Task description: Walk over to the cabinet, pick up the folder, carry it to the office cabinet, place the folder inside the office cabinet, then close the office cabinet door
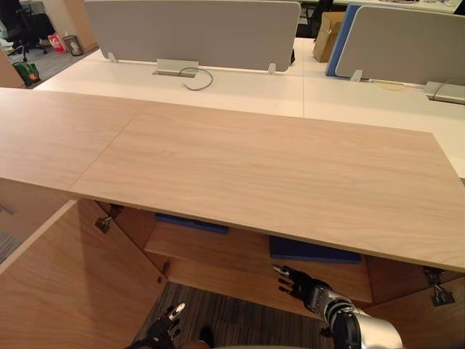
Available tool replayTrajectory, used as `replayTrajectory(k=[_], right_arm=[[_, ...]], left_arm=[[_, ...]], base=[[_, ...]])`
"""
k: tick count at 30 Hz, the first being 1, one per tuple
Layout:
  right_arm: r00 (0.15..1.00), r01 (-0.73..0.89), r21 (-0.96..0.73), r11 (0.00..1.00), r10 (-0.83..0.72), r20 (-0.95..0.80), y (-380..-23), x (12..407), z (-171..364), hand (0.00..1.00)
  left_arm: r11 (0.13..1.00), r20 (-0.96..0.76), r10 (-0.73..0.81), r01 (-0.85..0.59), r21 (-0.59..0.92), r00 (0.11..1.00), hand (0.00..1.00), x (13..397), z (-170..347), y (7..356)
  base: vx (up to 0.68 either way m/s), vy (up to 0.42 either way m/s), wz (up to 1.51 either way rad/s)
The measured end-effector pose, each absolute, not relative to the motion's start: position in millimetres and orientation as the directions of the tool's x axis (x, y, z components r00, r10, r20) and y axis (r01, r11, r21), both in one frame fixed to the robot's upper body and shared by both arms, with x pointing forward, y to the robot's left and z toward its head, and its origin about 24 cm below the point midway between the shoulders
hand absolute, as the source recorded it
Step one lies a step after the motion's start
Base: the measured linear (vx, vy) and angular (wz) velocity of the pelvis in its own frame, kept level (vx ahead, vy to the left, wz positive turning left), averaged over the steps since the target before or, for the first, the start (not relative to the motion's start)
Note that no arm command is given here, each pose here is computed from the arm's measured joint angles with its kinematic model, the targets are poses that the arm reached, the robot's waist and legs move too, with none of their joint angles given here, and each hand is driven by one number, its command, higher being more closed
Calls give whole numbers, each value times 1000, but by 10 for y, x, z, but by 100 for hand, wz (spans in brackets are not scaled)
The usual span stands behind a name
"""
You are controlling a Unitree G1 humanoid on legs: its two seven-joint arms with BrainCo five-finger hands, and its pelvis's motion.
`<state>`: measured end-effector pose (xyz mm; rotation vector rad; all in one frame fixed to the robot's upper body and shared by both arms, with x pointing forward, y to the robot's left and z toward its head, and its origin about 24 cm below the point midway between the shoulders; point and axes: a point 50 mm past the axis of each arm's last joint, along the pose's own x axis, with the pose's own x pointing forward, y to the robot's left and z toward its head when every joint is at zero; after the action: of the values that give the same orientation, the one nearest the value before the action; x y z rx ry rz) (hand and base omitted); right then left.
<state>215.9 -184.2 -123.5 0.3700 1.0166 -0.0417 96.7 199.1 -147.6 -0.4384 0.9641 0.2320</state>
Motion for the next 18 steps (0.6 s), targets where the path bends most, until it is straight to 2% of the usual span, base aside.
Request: replayTrajectory(k=[18], right_arm=[[534,209,310,927,158,-831,-1673,2163,-1252,0]], left_arm=[[899,-847,-7,-367,-238,532,0,996,-1522,1971]], base=[[0,0,0]])
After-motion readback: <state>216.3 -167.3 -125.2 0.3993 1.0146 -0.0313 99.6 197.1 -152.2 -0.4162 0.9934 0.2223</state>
